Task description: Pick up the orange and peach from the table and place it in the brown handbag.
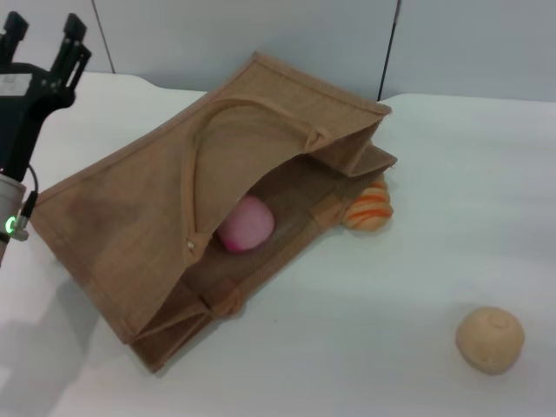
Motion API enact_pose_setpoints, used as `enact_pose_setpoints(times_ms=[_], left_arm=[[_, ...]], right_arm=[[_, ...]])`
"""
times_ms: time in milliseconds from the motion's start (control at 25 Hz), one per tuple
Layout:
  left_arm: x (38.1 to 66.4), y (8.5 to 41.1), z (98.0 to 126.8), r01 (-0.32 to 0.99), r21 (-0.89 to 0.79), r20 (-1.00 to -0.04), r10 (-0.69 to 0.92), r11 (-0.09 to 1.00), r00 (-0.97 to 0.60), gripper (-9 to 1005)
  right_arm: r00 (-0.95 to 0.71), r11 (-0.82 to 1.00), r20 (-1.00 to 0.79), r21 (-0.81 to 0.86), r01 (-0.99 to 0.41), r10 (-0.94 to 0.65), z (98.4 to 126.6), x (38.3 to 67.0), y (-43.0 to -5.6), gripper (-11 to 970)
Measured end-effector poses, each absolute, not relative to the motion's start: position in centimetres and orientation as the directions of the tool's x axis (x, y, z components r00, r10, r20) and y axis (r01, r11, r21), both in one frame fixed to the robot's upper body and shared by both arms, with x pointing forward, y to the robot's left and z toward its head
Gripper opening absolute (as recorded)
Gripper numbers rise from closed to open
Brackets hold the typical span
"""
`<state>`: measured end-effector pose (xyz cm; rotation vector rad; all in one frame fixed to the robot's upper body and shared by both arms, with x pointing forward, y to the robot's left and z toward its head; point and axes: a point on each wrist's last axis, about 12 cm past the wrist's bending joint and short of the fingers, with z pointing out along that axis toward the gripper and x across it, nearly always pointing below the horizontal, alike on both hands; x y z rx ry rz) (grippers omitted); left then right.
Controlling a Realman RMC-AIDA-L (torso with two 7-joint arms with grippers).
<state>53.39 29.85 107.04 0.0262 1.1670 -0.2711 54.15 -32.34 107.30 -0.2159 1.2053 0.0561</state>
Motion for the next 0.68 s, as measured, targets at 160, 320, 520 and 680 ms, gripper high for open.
enact_pose_setpoints(times_ms=[160, 320, 520, 680], left_arm=[[52.87, 30.34, 106.76, 0.191, -0.143, -0.907, -0.206, 0.971, 0.367, 788], [52.57, 30.55, 106.6, 0.172, -0.163, -0.904, -0.217, 0.972, 0.368, 788], [52.55, 30.52, 106.57, 0.175, -0.172, -0.903, -0.226, 0.97, 0.366, 788], [52.53, 30.49, 106.57, 0.177, -0.176, -0.902, -0.231, 0.968, 0.366, 788]], right_arm=[[0.354, 0.977, -0.934, -0.125, -0.171, -0.058, 107.27, 54.13, -32.31, 885], [0.362, 0.978, -0.931, -0.119, -0.174, -0.049, 107.34, 53.97, -32.38, 885], [0.377, 0.977, -0.925, -0.119, -0.176, -0.044, 107.51, 53.84, -32.41, 884], [0.38, 0.977, -0.924, -0.118, -0.175, -0.043, 107.54, 53.83, -32.41, 884]])
